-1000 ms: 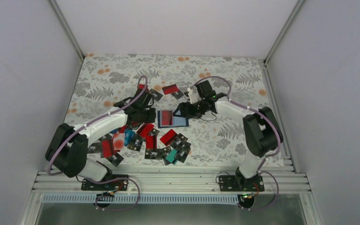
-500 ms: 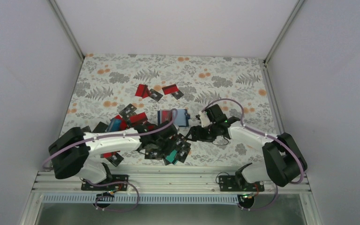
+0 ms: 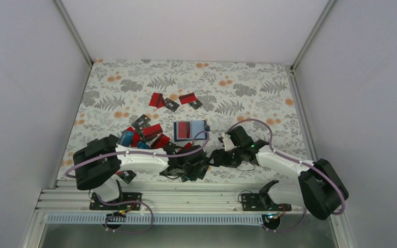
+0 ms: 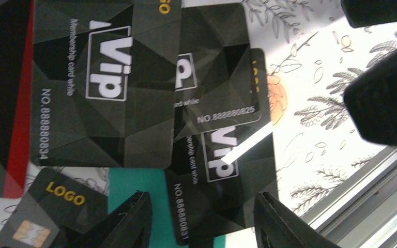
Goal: Put the credit cards into the card holder
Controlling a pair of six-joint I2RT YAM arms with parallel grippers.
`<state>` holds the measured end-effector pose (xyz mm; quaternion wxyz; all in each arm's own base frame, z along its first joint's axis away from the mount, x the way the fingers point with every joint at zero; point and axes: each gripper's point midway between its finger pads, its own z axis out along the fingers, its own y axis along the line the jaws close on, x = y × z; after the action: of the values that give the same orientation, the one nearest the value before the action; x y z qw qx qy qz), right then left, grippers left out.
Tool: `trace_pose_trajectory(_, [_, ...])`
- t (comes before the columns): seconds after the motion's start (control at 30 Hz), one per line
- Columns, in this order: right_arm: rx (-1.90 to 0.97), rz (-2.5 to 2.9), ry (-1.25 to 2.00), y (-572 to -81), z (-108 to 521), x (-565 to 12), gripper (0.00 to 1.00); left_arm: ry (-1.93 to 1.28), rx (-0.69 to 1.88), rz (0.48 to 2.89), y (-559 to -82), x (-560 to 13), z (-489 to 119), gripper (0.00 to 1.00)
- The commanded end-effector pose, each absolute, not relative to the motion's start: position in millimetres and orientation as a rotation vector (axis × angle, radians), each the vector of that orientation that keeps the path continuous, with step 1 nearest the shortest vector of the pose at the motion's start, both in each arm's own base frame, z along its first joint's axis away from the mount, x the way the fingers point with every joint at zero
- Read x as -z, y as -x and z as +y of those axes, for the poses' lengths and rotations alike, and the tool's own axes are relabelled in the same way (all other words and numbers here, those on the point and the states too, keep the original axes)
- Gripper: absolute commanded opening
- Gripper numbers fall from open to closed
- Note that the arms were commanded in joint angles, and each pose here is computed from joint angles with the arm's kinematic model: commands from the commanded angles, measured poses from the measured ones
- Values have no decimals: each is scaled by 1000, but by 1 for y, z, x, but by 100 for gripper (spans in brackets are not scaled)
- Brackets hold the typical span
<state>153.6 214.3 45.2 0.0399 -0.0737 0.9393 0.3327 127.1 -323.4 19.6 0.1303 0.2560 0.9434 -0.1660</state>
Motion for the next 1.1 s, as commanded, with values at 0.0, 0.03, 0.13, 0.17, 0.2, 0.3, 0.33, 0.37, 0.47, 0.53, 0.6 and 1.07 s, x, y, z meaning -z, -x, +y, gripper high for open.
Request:
trace_pose_trajectory(0.0, [-1036,2873,212,-145,213,-50,75,-730,374,2844,-111,10,-305,53])
trace_pose_trajectory(0.03, [-1044,2873,214,-143,213,-51,75,-770,393,2835,-102,9,-310,54])
trace_pose_trajectory(0.13, [-1049,2870,213,-139,212,-53,76,-758,358,2819,-99,1,-310,57])
trace_pose_trajectory(0.17, [-1046,2870,211,-139,212,-53,76,-733,330,2813,-102,-3,-307,60])
trace_pose_trajectory(0.2, [-1044,2868,209,-139,212,-53,76,-710,296,2802,-106,-7,-303,63])
trace_pose_trajectory(0.3, [-1051,2860,207,-141,213,-54,76,-686,219,2762,-119,-19,-296,70])
trace_pose_trajectory(0.33, [-1053,2859,203,-141,214,-54,76,-677,190,2750,-125,-23,-294,71])
trace_pose_trajectory(0.37, [-1056,2856,203,-142,214,-54,76,-678,173,2746,-127,-25,-293,72])
trace_pose_trajectory(0.47, [-1049,2856,202,-143,214,-53,76,-672,159,2741,-137,-27,-291,74])
trace_pose_trajectory(0.53, [-1044,2857,199,-143,214,-53,76,-673,145,2749,-141,-23,-289,74])
trace_pose_trajectory(0.6, [-1043,2855,197,-143,214,-53,76,-665,125,2762,-145,-19,-286,75])
trace_pose_trajectory(1.07, [-1041,2862,206,-141,212,-50,77,-833,368,2814,-103,-16,-313,74])
